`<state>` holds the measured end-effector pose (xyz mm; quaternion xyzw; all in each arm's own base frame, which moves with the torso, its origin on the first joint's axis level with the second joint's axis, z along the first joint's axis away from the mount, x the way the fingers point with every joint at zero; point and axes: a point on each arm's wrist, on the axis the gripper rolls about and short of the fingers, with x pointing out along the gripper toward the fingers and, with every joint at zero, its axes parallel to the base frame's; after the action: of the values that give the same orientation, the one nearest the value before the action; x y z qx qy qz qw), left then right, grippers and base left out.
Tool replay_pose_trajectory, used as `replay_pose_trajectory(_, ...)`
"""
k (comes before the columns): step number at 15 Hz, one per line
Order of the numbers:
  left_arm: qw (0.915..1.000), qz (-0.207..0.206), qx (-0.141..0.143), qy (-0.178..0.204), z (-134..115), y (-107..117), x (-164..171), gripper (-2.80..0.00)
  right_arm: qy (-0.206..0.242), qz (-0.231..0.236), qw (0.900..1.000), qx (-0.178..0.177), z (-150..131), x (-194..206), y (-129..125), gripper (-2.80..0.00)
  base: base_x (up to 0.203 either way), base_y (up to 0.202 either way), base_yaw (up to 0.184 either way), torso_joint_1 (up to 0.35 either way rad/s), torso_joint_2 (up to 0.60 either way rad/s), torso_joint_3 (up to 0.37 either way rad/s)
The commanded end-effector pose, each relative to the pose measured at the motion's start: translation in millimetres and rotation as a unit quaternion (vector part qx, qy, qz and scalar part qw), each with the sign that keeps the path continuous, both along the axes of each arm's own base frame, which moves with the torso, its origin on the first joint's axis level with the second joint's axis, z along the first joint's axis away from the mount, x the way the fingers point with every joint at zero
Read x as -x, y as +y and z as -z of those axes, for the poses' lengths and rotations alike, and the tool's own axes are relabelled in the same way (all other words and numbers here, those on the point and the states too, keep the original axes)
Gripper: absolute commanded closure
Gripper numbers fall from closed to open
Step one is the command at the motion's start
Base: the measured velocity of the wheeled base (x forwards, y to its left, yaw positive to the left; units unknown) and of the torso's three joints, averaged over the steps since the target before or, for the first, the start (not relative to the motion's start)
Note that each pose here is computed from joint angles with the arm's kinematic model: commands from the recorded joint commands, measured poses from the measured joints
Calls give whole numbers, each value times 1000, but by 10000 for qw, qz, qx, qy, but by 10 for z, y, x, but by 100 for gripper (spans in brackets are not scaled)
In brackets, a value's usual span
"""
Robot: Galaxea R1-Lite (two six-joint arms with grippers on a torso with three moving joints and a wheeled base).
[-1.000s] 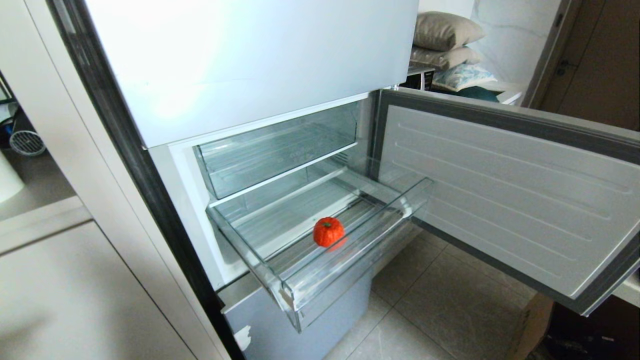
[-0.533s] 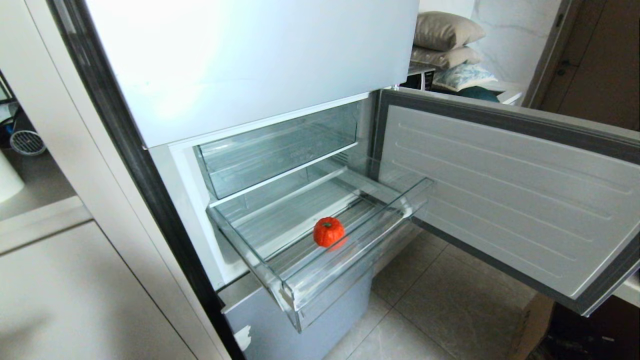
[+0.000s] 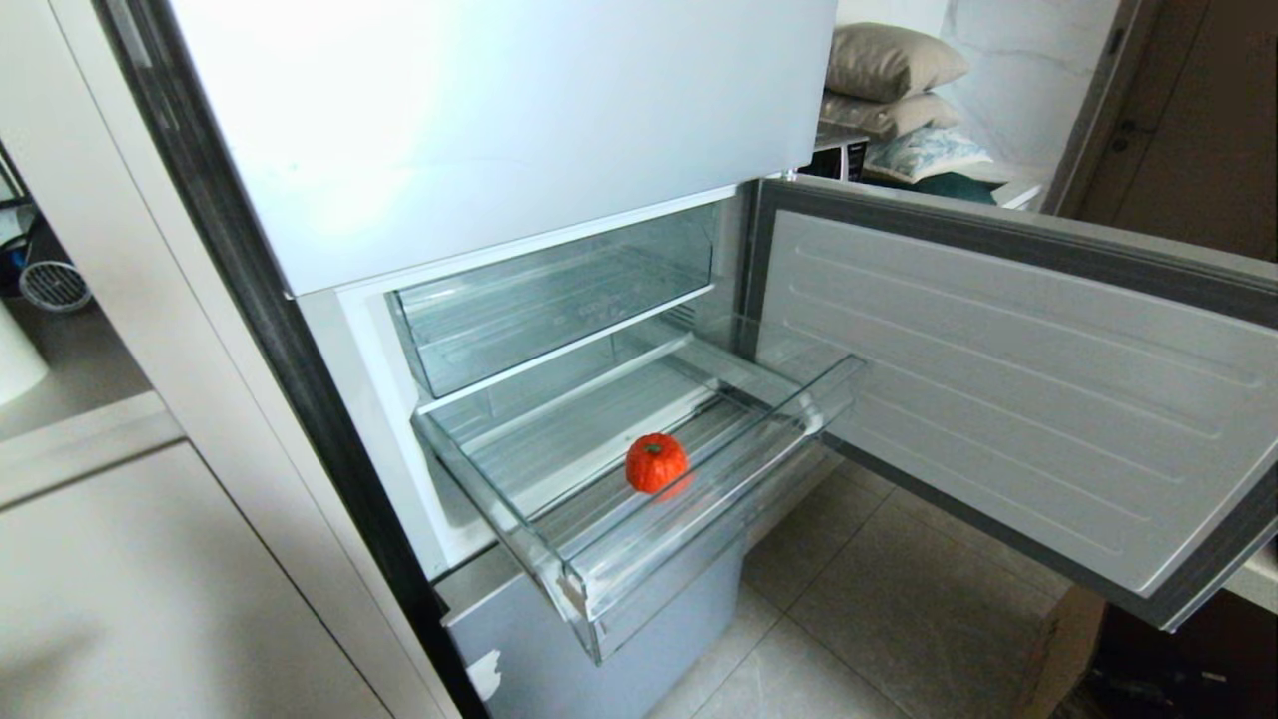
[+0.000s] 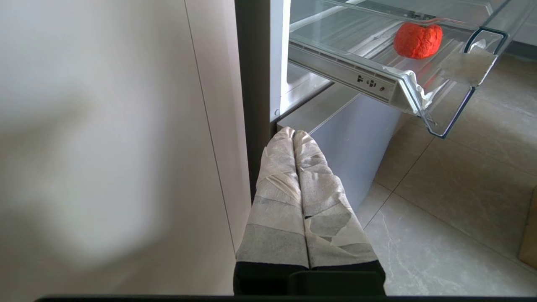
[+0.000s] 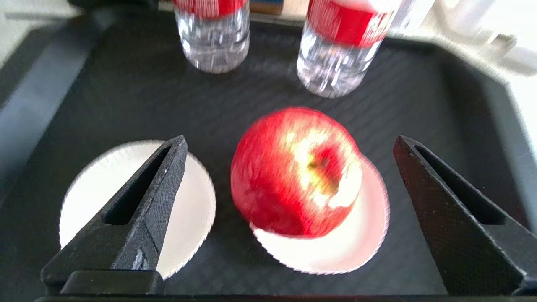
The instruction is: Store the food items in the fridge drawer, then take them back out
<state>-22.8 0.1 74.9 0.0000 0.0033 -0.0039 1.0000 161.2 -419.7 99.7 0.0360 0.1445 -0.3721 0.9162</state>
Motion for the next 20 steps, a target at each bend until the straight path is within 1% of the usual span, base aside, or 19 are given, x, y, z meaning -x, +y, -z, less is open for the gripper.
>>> replay_pose_trajectory(1, 10000, -1, 0, -2, 0, 0, 0, 0, 41, -3, 9999, -98, 105, 10, -15, -280, 0, 0, 0, 0, 0, 0)
replay_pose_trajectory(5, 10000, -1, 0, -2, 0, 0, 0, 0, 46, 36, 9999, -96, 219, 33, -61, -280, 0, 0, 0, 0, 0, 0)
replay_pose_trajectory(14, 10000, -1, 0, -2, 0, 0, 0, 0, 86, 40, 9997, -246, 363, 30, -89, -280, 0, 0, 0, 0, 0, 0)
replay_pose_trajectory(20, 10000, -1, 0, -2, 0, 0, 0, 0, 107, 29, 9995, -286, 448, 10, -127, -280, 0, 0, 0, 0, 0, 0)
